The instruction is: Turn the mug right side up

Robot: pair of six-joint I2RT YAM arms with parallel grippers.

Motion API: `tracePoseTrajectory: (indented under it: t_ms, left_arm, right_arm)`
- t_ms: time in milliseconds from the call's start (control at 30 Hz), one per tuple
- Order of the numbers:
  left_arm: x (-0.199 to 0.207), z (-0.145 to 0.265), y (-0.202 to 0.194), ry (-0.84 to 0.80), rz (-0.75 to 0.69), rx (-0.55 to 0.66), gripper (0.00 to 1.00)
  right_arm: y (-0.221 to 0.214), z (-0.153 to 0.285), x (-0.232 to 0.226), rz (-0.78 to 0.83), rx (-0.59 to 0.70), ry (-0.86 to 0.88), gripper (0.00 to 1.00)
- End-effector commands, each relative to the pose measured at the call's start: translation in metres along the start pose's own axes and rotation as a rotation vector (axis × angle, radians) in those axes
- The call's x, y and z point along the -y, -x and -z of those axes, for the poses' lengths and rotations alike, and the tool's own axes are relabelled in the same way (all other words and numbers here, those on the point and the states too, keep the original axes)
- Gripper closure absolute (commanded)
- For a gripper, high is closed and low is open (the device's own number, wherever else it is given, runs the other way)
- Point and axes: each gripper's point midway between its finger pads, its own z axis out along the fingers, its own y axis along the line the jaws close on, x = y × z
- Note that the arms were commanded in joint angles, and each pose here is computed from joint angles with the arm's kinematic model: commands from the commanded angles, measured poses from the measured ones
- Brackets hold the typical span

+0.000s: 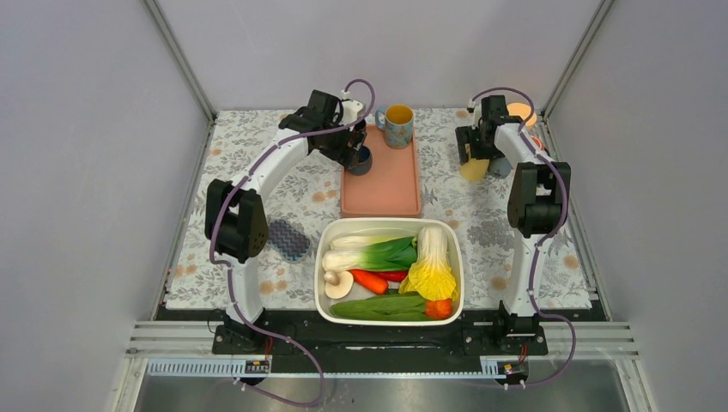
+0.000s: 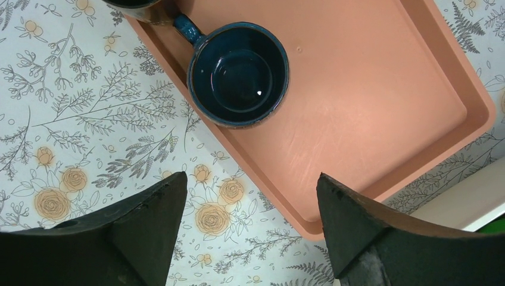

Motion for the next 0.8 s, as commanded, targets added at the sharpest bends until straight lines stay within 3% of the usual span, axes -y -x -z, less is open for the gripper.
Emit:
tracePoseTrajectory:
  t_ms: [0, 67, 300, 400, 767]
  left_arm:
    - [0.005, 0.026, 0.021, -0.015, -0.016, 0.081, 0.17]
    - [0.005, 0.027, 0.021, -0.015, -0.012, 0.085, 0.18]
    - [0.012, 0.037, 0.023, -0.045, -0.005, 0.099, 0.18]
    - [0.015, 0.044, 0.025, -0.055, 0.000, 0.111, 0.18]
    - [0.057, 0.079, 0.041, -0.264, 0.064, 0.149, 0.18]
  right_arm:
    - [0.005, 0.001, 0.001, -0.014, -0.017, -0.009, 0.15]
    - [0.001, 0.000, 0.000, -0.020, -0.029, -0.007, 0.20]
    - [0.004, 0.018, -0.016, -0.056, -0.004, 0.076, 0.79]
    - [0.013, 0.037, -0.029, -0.098, 0.038, 0.138, 0.97]
    - [0.055, 0.147, -0.068, -0.241, 0.331, 0.350, 1.00]
